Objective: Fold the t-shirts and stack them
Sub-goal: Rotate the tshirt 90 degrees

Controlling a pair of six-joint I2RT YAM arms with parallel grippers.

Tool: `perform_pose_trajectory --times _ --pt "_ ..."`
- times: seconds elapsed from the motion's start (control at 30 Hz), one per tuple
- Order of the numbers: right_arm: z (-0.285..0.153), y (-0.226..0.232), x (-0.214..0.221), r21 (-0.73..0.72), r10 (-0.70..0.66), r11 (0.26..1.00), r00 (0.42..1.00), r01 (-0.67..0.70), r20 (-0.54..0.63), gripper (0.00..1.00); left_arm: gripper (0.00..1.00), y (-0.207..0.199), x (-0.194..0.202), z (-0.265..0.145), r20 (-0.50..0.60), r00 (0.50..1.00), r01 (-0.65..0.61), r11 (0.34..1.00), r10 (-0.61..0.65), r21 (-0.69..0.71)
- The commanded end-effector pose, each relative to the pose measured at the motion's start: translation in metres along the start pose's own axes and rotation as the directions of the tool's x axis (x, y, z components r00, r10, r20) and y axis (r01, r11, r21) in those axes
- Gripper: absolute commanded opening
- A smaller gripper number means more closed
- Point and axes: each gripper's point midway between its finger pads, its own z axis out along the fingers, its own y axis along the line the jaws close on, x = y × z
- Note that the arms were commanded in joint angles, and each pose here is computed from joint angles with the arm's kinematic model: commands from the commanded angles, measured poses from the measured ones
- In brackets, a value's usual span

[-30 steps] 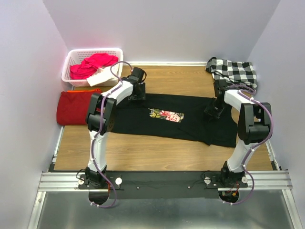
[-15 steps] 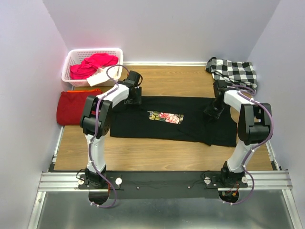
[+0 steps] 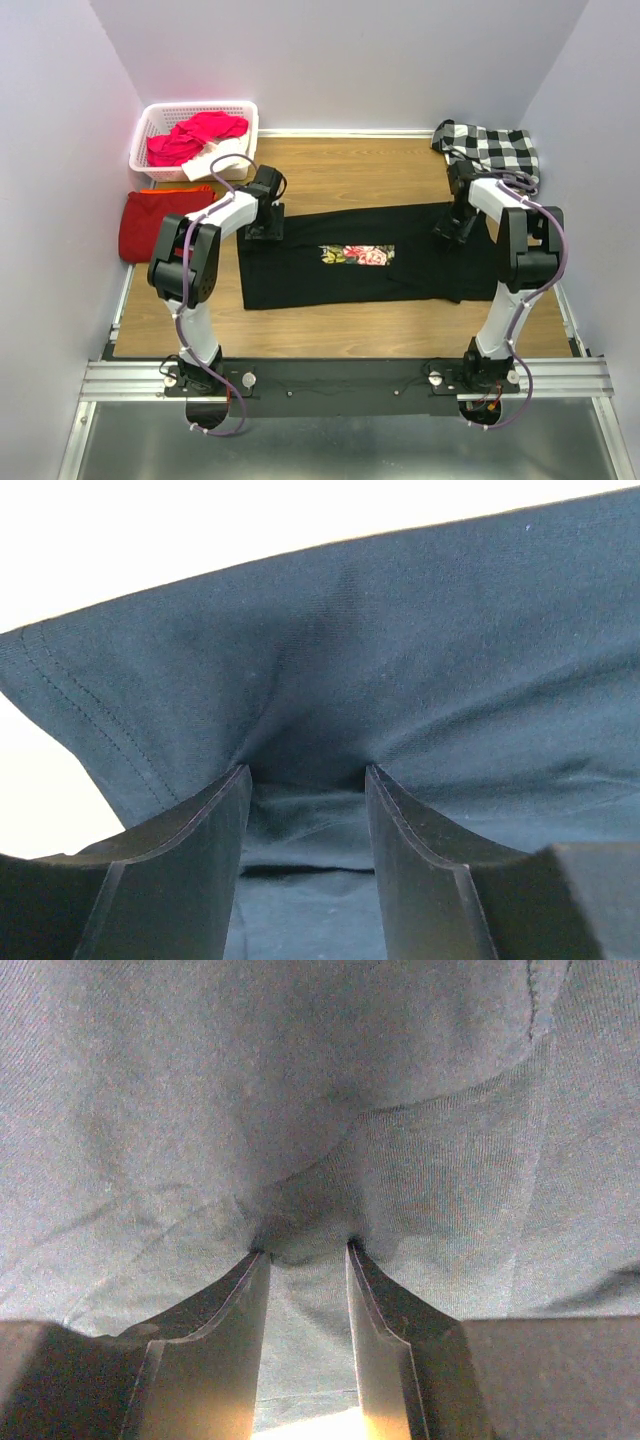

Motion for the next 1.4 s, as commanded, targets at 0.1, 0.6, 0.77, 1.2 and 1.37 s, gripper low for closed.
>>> perform_pose_trajectory --times 0.1,0.6,0.77,1.2,1.37 --pt "0.035 -0.008 -0.037 0.122 -0.033 0.992 0.999 0.028 0.033 0.45 0.59 0.006 0.042 -0.009 -0.073 0.997 0.020 1.000 -0.018 0.022" --pt "0.054 0.062 -0.077 -0.098 -0.087 0.991 0.996 0.087 0.003 0.43 0.59 -0.016 0.091 -0.040 -0.124 0.992 0.031 0.982 -0.007 0.189" --pt "0.037 0.076 -0.087 -0.167 -0.094 0.981 0.995 0.097 0.028 0.43 0.58 -0.025 0.088 -0.058 -0.088 0.995 -0.016 0.974 0.036 0.225" --pt "-0.126 0.053 -0.120 -0.225 0.022 0.972 0.921 0.072 0.389 0.45 0.58 -0.123 -0.109 -0.195 0.554 0.832 -0.322 0.844 0.036 0.429" --pt "-0.162 0.032 -0.111 -0.230 0.073 0.972 0.886 0.038 0.457 0.46 0.58 -0.198 -0.130 -0.160 0.553 0.823 -0.430 0.781 0.134 0.452"
